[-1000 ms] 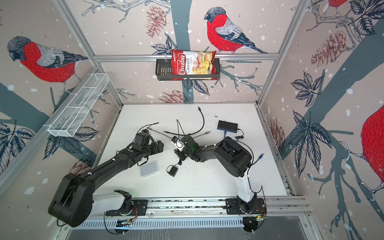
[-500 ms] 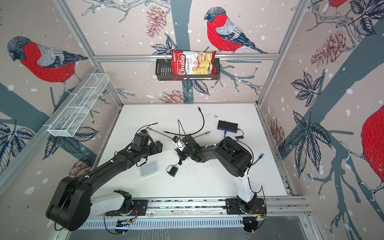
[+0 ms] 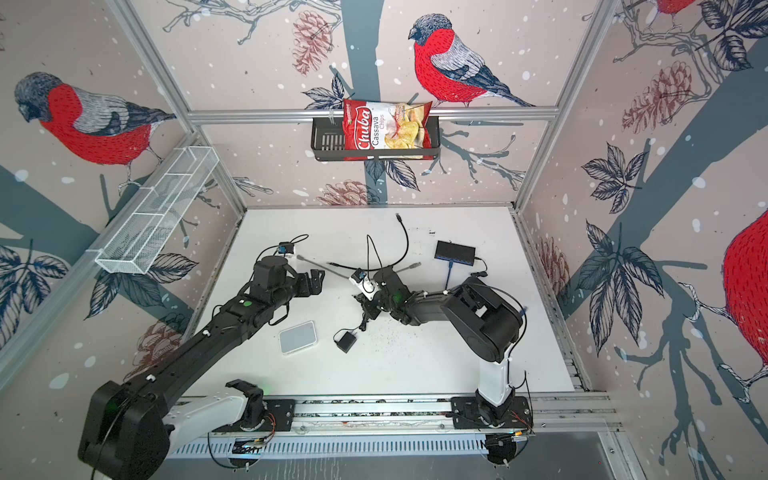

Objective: Insert the plug into the switch port
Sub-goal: 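Lift the barrel plug with the right gripper while the left moves over the router, then lower the left gripper onto the white router, grasp it and lift, then bring the router's port toward the barrel plug while the right gripper aligns the plug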

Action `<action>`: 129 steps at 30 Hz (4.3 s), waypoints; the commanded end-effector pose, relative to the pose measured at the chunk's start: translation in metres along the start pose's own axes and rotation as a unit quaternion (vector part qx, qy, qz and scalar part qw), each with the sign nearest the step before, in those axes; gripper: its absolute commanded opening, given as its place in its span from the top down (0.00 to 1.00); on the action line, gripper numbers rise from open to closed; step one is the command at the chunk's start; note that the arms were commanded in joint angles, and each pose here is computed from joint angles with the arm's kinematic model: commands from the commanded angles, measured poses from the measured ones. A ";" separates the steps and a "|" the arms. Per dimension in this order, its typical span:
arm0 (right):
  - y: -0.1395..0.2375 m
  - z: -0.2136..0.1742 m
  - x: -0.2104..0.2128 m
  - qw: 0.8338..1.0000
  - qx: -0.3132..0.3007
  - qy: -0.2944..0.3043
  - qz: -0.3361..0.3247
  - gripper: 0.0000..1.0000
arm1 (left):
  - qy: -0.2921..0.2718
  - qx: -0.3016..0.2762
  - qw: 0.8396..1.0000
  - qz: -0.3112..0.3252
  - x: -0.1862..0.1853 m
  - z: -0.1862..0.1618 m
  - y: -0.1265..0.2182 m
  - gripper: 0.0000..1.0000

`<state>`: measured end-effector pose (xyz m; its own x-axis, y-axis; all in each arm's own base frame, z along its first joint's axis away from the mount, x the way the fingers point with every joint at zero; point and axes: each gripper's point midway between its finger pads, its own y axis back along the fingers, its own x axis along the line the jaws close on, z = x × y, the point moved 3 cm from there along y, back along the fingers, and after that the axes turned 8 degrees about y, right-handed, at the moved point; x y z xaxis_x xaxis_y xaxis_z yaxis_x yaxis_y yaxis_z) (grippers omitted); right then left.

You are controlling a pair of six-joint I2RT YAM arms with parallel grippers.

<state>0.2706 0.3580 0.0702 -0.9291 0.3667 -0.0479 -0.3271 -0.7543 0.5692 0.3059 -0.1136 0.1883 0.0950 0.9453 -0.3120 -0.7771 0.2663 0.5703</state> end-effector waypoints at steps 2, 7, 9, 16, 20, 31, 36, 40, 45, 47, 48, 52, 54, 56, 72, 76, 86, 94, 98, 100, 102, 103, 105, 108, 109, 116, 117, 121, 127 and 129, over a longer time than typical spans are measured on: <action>0.009 0.009 0.004 1.000 -0.020 -0.004 0.007 0.93 | -0.125 -0.010 0.992 0.023 0.003 0.007 0.011 0.04; 0.015 0.010 0.008 0.999 -0.028 -0.011 0.012 0.94 | -0.262 -0.001 0.965 0.021 0.004 0.003 0.015 0.04; 0.015 0.009 0.010 0.999 -0.029 -0.014 0.014 0.94 | -0.305 0.014 0.952 0.017 0.004 -0.002 0.012 0.04; 0.014 0.006 0.013 0.999 -0.026 -0.016 0.017 0.94 | -0.414 0.166 0.895 -0.034 0.007 -0.043 0.010 0.07; 0.014 0.007 0.013 0.999 -0.027 -0.015 0.016 0.94 | -0.437 0.248 0.862 -0.061 0.008 -0.073 0.019 0.07; 0.015 0.005 0.011 0.999 -0.028 -0.015 0.008 0.93 | -0.452 0.323 0.829 -0.068 0.021 -0.125 0.042 0.04; 0.017 0.008 0.012 0.999 -0.034 -0.015 0.009 0.93 | -0.464 0.344 0.815 -0.039 0.035 -0.134 0.046 0.04; 0.017 0.006 0.012 0.999 -0.032 -0.015 0.008 0.93 | -0.467 0.354 0.810 -0.028 0.041 -0.139 0.046 0.05; 0.018 0.007 0.012 0.999 -0.033 -0.013 0.009 0.93 | -0.468 0.370 0.802 -0.022 0.046 -0.144 0.044 0.05; 0.018 0.007 0.012 0.999 -0.033 -0.013 0.008 0.93 | -0.463 0.374 0.804 -0.013 0.048 -0.144 0.042 0.05; 0.018 0.007 0.011 0.999 -0.033 -0.012 0.007 0.93 | -0.462 0.376 0.803 -0.009 0.049 -0.144 0.041 0.05; 0.019 0.007 0.011 0.999 -0.032 -0.012 0.006 0.93 | -0.461 0.388 0.798 -0.003 0.052 -0.149 0.038 0.05; 0.019 0.007 0.011 0.999 -0.033 -0.012 0.006 0.93 | -0.461 0.394 0.795 -0.003 0.054 -0.152 0.038 0.05; 0.020 0.007 0.012 0.999 -0.034 -0.011 0.006 0.93 | -0.460 0.399 0.793 -0.006 0.054 -0.154 0.038 0.05; 0.023 0.009 0.011 0.999 -0.041 -0.011 0.005 0.93 | -0.475 0.414 0.777 0.000 0.066 -0.170 0.030 0.08; 0.023 0.009 0.011 0.999 -0.042 -0.011 0.005 0.93 | -0.473 0.425 0.772 -0.007 0.065 -0.174 0.027 0.10; 0.024 0.009 0.011 0.999 -0.041 -0.010 0.004 0.93 | -0.492 0.435 0.754 0.024 0.076 -0.173 0.021 0.29; 0.025 0.008 0.011 0.999 -0.040 -0.010 0.001 0.92 | -0.520 0.401 0.752 0.056 0.080 -0.157 0.018 0.45; 0.027 0.010 0.010 0.999 -0.041 -0.009 -0.001 0.92 | -0.530 0.377 0.757 0.061 0.073 -0.142 0.015 0.47; 0.028 0.010 0.010 0.999 -0.042 -0.008 -0.002 0.92 | -0.530 0.359 0.766 0.056 0.066 -0.132 0.012 0.49; 0.031 0.012 0.010 0.999 -0.044 -0.007 -0.002 0.92 | -0.537 0.335 0.773 0.046 0.056 -0.125 0.009 0.49; 0.032 0.012 0.010 0.999 -0.044 -0.007 -0.003 0.92 | -0.543 0.323 0.774 0.042 0.051 -0.122 0.007 0.49; 0.036 0.014 0.011 0.999 -0.047 -0.005 -0.003 0.92 | -0.555 0.295 0.777 0.025 0.040 -0.117 0.005 0.49; 0.043 0.015 0.012 0.999 -0.048 -0.005 -0.004 0.92 | -0.568 0.248 0.785 -0.009 0.020 -0.109 0.003 0.49; 0.045 0.016 0.013 0.999 -0.050 -0.005 -0.004 0.92 | -0.576 0.234 0.782 -0.027 0.013 -0.109 0.002 0.49; 0.058 0.017 0.023 0.998 -0.056 0.006 0.013 0.92 | -0.617 0.124 0.769 -0.113 -0.029 -0.101 0.003 0.49; 0.060 0.018 0.025 0.998 -0.058 0.008 0.017 0.92 | -0.621 0.113 0.767 -0.118 -0.032 -0.100 0.003 0.48; 0.067 0.021 0.030 0.997 -0.064 0.015 0.028 0.93 | -0.632 0.098 0.758 -0.126 -0.038 -0.097 0.001 0.49; 0.078 0.025 0.037 0.997 -0.059 0.026 0.036 0.93 | -0.650 0.070 0.746 -0.122 -0.042 -0.090 -0.003 0.49; 0.083 0.026 0.038 0.997 -0.052 0.029 0.040 0.93 | -0.659 0.055 0.740 -0.123 -0.045 -0.086 -0.003 0.49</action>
<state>0.2187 0.3252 0.1340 -0.9513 0.3029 -0.0576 -0.2938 -0.8338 0.4674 0.2413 -0.1631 0.1218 0.8381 0.2330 0.4933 -0.5456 0.3490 0.7619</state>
